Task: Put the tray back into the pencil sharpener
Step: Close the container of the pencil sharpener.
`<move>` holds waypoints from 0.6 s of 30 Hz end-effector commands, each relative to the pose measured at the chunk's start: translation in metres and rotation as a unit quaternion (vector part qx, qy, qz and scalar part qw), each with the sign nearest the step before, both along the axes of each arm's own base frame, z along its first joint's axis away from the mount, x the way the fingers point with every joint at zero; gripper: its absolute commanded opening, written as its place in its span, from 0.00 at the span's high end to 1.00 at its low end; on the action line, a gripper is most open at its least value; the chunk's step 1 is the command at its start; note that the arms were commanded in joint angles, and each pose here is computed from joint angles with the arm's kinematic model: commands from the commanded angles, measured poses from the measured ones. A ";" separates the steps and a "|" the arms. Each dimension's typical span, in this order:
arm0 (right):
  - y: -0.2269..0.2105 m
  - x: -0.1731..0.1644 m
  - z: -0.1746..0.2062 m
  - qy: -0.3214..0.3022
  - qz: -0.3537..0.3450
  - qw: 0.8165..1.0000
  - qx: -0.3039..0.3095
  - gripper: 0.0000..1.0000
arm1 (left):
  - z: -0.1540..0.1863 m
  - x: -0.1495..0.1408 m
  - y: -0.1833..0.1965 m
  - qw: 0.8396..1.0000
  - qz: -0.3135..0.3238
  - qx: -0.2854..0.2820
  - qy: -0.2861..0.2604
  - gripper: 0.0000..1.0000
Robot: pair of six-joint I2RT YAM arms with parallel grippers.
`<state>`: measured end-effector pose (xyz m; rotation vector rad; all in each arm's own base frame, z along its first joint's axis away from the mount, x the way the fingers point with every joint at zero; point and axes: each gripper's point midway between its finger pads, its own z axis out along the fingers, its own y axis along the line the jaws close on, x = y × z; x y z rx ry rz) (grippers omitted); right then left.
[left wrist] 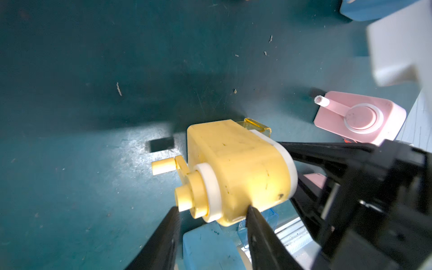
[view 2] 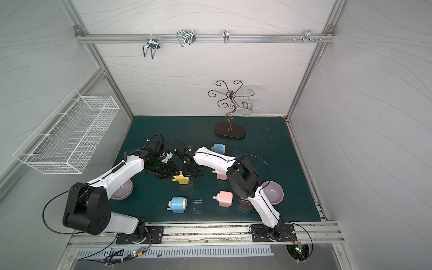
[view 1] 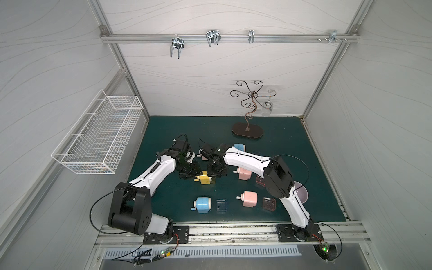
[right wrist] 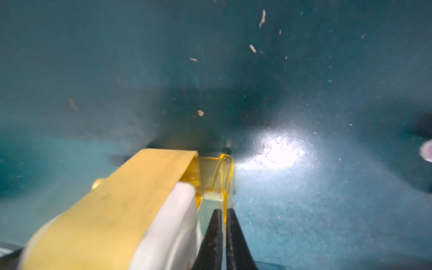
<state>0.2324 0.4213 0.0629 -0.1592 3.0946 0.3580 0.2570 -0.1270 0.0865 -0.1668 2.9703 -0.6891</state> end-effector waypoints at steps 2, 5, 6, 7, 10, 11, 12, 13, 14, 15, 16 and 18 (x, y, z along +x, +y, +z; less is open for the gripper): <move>0.010 0.003 0.034 -0.014 0.001 0.999 0.045 0.89 | -0.020 -0.011 0.012 0.999 -0.004 0.041 0.034 0.51; 0.009 0.004 0.035 -0.015 0.001 0.999 0.045 0.88 | -0.020 -0.011 0.011 0.999 -0.004 0.039 0.033 0.51; 0.009 0.004 0.036 -0.017 0.000 0.999 0.045 0.88 | -0.020 -0.011 0.011 0.999 -0.004 0.040 0.033 0.51; 0.008 0.005 0.037 -0.018 -0.001 0.999 0.044 0.88 | -0.020 -0.011 0.012 0.999 -0.004 0.040 0.033 0.51; 0.005 0.005 0.040 -0.022 -0.002 0.999 0.042 0.88 | -0.020 -0.011 0.012 0.999 -0.004 0.040 0.033 0.51; 0.003 0.006 0.042 -0.025 -0.004 0.999 0.042 0.88 | -0.020 -0.011 0.011 0.999 -0.005 0.040 0.033 0.51; 0.002 0.006 0.043 -0.026 -0.004 0.999 0.042 0.88 | -0.020 -0.011 0.012 0.999 -0.004 0.040 0.033 0.51; -0.001 0.007 0.045 -0.028 -0.006 0.999 0.041 0.88 | -0.020 -0.010 0.011 0.999 -0.004 0.040 0.033 0.51; -0.004 0.008 0.048 -0.031 -0.008 0.999 0.041 0.88 | -0.020 -0.011 0.011 0.999 -0.004 0.040 0.033 0.51; -0.007 0.008 0.049 -0.032 -0.010 0.999 0.041 0.88 | -0.020 -0.010 0.011 0.999 -0.004 0.040 0.032 0.51; -0.010 0.009 0.052 -0.034 -0.012 0.998 0.042 0.88 | -0.020 -0.010 0.011 0.999 -0.004 0.040 0.032 0.51; -0.018 0.010 0.056 -0.037 -0.016 0.998 0.044 0.88 | -0.020 -0.010 0.012 0.999 -0.004 0.040 0.032 0.51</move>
